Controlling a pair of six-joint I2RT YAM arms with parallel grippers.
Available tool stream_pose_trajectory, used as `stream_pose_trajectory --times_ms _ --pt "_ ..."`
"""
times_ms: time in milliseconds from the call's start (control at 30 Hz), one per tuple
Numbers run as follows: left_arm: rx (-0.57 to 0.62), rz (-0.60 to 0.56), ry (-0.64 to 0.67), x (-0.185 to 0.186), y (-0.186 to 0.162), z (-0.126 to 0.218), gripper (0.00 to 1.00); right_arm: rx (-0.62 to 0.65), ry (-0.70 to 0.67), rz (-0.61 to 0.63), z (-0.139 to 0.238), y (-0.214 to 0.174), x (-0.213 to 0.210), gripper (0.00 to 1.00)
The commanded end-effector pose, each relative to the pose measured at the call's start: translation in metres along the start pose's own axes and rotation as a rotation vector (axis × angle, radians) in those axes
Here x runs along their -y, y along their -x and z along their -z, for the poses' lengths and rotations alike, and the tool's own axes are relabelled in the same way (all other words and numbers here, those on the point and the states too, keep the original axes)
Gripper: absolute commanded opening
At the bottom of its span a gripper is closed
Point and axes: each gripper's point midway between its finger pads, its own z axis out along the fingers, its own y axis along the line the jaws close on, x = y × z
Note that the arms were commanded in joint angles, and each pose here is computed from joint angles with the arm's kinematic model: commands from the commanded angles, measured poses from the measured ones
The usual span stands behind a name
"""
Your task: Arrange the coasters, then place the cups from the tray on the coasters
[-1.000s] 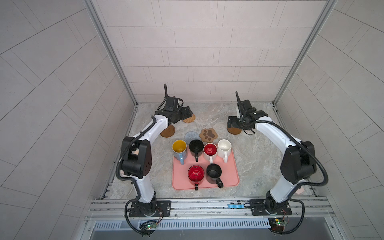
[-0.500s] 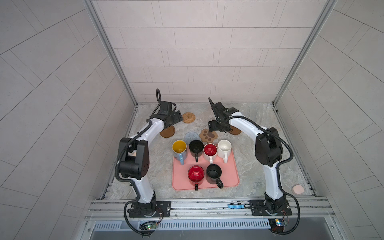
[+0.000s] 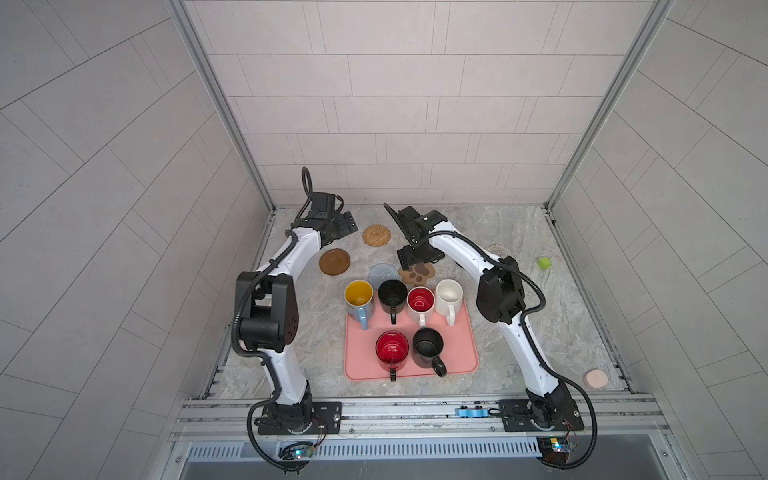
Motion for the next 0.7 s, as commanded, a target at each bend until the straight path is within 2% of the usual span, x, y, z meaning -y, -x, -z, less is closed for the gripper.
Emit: stream_pose_trajectory --times_ms 0,367,667 --pt "0.007 0.026 0.002 -0.005 0.006 -0.002 1.00 -0.049 -0.038 0.058 -0.001 -0.014 -0.006 0.99" --pt "0.015 0.043 -0.017 -0.004 0.006 -0.020 1.00 -0.128 -0.093 0.167 -0.025 -0.029 -0.002 1.00" --pt "0.007 0.066 -0.030 0.000 0.010 -0.037 1.00 -0.166 -0.120 0.144 -0.040 -0.037 0.000 0.99"
